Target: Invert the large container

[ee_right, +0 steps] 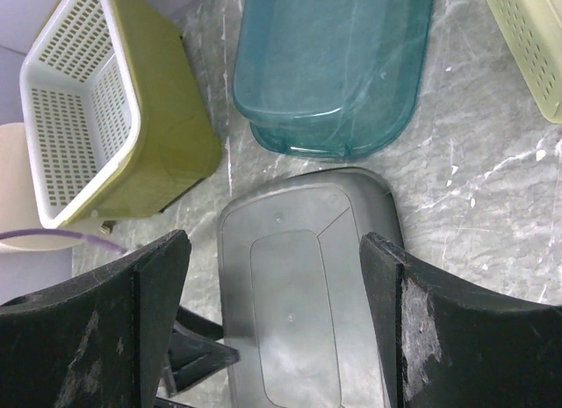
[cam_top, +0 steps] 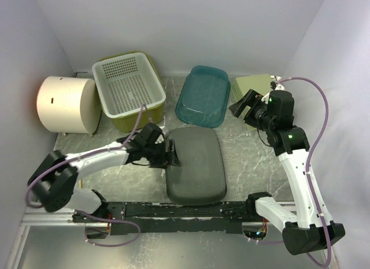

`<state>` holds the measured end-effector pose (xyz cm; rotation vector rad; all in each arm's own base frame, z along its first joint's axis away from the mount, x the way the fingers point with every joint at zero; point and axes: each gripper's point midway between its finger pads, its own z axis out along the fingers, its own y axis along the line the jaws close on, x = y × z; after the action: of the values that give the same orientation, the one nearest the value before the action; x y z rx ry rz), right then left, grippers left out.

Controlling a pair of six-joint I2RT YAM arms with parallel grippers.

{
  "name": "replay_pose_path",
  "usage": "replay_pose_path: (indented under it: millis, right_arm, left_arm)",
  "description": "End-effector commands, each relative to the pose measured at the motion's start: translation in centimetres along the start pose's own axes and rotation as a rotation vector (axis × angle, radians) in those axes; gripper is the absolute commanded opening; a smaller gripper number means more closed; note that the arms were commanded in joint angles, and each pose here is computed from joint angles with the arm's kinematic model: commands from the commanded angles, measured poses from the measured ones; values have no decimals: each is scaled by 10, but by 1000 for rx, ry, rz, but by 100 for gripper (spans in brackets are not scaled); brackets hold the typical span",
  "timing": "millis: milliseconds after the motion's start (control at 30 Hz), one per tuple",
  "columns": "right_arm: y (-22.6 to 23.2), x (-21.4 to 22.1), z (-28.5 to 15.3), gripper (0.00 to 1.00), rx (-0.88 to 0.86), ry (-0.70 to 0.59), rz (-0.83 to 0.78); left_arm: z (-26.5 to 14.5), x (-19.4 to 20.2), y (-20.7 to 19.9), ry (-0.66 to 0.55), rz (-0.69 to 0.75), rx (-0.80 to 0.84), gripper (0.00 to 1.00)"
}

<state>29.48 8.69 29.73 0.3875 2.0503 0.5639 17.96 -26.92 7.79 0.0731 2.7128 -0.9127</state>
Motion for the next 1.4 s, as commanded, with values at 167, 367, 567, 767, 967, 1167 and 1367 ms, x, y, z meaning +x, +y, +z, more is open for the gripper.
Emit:
replay_pose_path:
  millis: [167,367,567,767,967,1167,1367]
  right_arm:
    - [0,-4,-7,79,2,-12,-22]
    - [-16,-4,-21,80,86,-33,-32]
    - [-74,14,19,81,352,65,-70]
    - [-133,0,79,82,406,88,145]
    - [-207,-4,117,86,502,7,295]
    - [-230,0,155,87,400,-15,380]
    - [-206,-20,202,88,214,28,320]
  left_arm:
    - [90,-30,-134,38,209,275,90]
    - [114,-20,-170,100,300,314,89]
    - [75,-13,-166,56,278,338,90]
    - [41,-7,-138,4,274,252,91]
    - [38,8,-123,35,264,235,91]
    - [49,23,-121,65,247,265,91]
    - [64,29,-127,113,269,286,90]
